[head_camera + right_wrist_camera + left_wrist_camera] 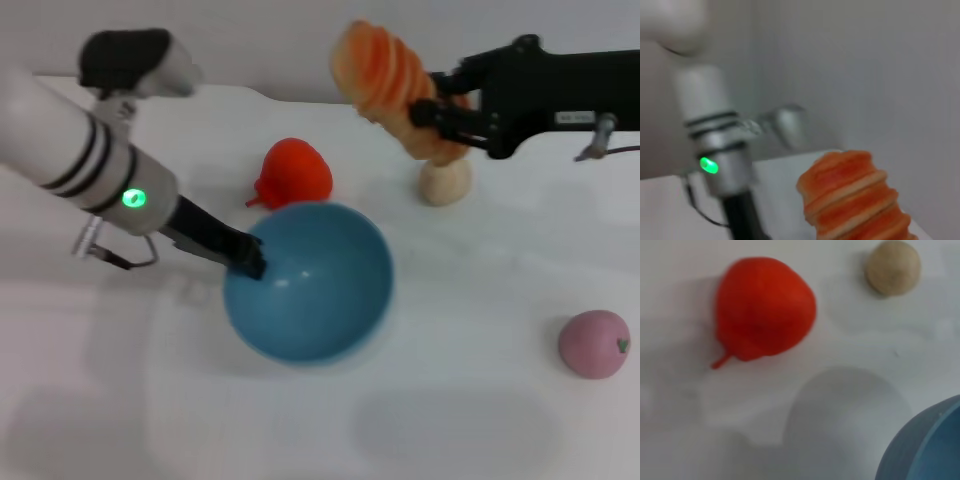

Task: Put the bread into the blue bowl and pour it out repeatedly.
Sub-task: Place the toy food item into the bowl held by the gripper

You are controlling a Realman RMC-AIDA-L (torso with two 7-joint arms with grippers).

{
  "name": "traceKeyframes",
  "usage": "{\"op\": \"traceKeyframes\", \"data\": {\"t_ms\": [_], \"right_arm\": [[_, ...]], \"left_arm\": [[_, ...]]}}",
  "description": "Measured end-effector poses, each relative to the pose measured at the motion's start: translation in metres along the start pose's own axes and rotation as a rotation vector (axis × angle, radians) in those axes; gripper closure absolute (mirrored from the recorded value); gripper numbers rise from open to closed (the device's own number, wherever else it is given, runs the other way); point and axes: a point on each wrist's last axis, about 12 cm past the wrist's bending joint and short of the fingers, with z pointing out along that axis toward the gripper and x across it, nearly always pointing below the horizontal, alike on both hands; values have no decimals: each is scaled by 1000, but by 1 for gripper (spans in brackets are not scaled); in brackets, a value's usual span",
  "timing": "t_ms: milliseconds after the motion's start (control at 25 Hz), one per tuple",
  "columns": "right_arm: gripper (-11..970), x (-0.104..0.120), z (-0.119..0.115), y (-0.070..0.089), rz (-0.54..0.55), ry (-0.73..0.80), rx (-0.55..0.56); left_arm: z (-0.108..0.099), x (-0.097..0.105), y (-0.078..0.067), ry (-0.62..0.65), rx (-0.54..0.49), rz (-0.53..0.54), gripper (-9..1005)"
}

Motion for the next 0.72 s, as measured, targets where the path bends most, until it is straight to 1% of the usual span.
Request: {"op": "traceKeyframes", "data": {"t_ms": [40, 120, 240, 400, 480, 520, 720], "right_arm": [[693, -2, 5, 4, -13, -7, -27], [701, -3, 14, 12, -45, -14, -74], [714, -1, 26, 23, -54, -4, -137], [731, 13, 36, 32, 5, -2, -191], [739, 27, 37, 34, 69, 5, -201], [748, 27, 37, 34, 69, 5, -201], [793, 48, 38, 37, 141, 24, -209]], "left_arm": [[2, -1, -2, 4, 1, 5, 997], [10, -5, -11, 21, 11, 30, 997], [20, -8, -21, 41, 26, 57, 997], [24, -12, -25, 42, 30, 68, 997], [23, -12, -24, 39, 30, 67, 998], [23, -13, -24, 38, 29, 66, 998], [21, -16, -25, 23, 32, 67, 998]]}}
